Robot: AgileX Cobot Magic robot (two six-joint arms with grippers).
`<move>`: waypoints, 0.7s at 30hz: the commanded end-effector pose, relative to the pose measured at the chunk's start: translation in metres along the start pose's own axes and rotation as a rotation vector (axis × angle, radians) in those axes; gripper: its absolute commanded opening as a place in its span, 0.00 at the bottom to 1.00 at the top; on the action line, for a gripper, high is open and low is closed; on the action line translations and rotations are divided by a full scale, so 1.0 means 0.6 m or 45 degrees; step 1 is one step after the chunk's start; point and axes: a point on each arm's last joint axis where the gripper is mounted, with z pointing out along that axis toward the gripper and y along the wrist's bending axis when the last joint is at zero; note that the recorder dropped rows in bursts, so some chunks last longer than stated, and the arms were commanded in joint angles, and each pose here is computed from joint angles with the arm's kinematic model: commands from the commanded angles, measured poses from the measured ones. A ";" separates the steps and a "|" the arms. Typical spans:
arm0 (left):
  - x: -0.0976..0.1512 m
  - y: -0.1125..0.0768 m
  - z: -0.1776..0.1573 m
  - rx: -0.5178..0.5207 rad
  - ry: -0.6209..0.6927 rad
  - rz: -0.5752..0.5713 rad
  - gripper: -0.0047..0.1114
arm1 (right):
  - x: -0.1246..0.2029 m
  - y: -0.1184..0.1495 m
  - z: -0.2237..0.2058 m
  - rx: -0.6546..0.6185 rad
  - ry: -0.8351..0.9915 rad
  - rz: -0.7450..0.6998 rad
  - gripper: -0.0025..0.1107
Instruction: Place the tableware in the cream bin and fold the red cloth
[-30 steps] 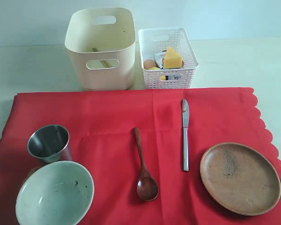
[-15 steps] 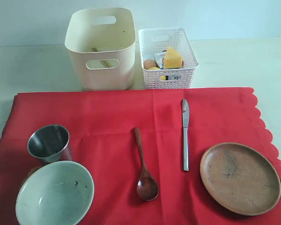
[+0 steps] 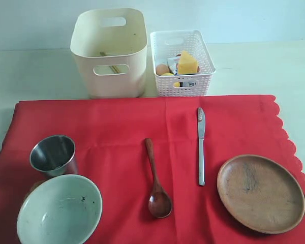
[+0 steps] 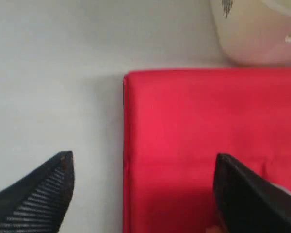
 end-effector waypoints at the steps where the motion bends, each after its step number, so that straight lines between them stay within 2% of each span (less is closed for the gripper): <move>1: 0.033 -0.013 0.060 0.067 0.266 0.011 0.69 | -0.001 0.000 -0.006 0.004 -0.044 -0.003 0.02; 9: 0.082 -0.023 0.134 0.137 0.559 0.063 0.69 | -0.004 0.000 -0.022 0.010 -0.135 -0.005 0.02; 15: 0.117 -0.024 0.169 0.162 0.669 0.127 0.69 | -0.006 -0.006 -0.036 0.086 -0.207 0.008 0.02; 21: 0.140 -0.046 0.180 0.378 0.704 0.152 0.69 | -0.007 -0.010 -0.046 0.171 -0.257 0.021 0.02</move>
